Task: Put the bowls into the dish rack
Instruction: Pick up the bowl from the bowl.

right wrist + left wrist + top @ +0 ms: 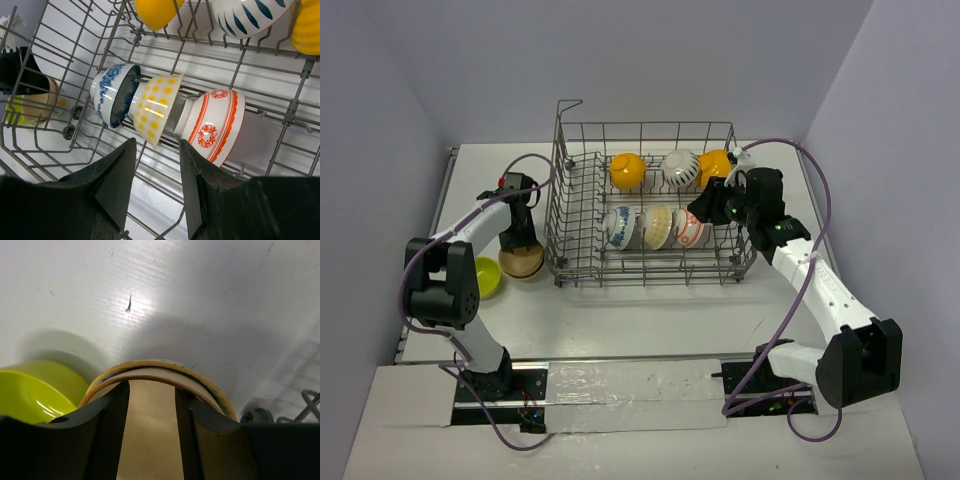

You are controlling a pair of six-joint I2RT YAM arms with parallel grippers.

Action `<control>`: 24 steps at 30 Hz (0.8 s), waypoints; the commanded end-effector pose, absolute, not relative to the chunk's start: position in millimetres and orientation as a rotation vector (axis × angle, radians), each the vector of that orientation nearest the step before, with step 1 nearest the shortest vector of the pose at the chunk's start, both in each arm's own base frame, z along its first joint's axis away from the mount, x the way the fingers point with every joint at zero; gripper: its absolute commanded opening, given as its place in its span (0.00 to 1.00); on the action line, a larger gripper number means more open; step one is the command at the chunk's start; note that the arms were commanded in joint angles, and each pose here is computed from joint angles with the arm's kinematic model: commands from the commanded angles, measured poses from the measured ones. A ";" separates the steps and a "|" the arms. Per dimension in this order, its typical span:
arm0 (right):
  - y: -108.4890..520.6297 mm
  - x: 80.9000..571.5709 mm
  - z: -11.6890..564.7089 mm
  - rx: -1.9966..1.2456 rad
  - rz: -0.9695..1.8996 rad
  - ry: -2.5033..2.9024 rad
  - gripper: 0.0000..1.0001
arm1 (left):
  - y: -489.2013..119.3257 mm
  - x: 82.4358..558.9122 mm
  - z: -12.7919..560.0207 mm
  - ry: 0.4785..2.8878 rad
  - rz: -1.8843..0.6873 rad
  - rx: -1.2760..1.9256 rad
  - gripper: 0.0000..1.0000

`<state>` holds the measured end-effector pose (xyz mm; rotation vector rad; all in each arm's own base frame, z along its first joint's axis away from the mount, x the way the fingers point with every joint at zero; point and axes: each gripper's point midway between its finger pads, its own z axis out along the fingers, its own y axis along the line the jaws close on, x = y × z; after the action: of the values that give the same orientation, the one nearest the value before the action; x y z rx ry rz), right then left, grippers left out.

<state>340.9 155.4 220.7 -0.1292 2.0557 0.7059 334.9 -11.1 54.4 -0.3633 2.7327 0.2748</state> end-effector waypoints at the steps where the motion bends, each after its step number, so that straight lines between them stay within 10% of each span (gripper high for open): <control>1: 156.8 347.4 231.8 -0.150 0.687 2.020 0.48 | -12.7 365.0 62.3 2.658 0.262 -0.379 0.47; 24: 156.1 350.4 225.9 -0.146 0.676 2.031 0.48 | -5.1 421.6 84.1 2.616 0.269 -0.407 0.50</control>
<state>344.8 152.6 214.2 -0.1155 2.0720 0.6815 414.6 -12.0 62.0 -0.4015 2.6700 0.2556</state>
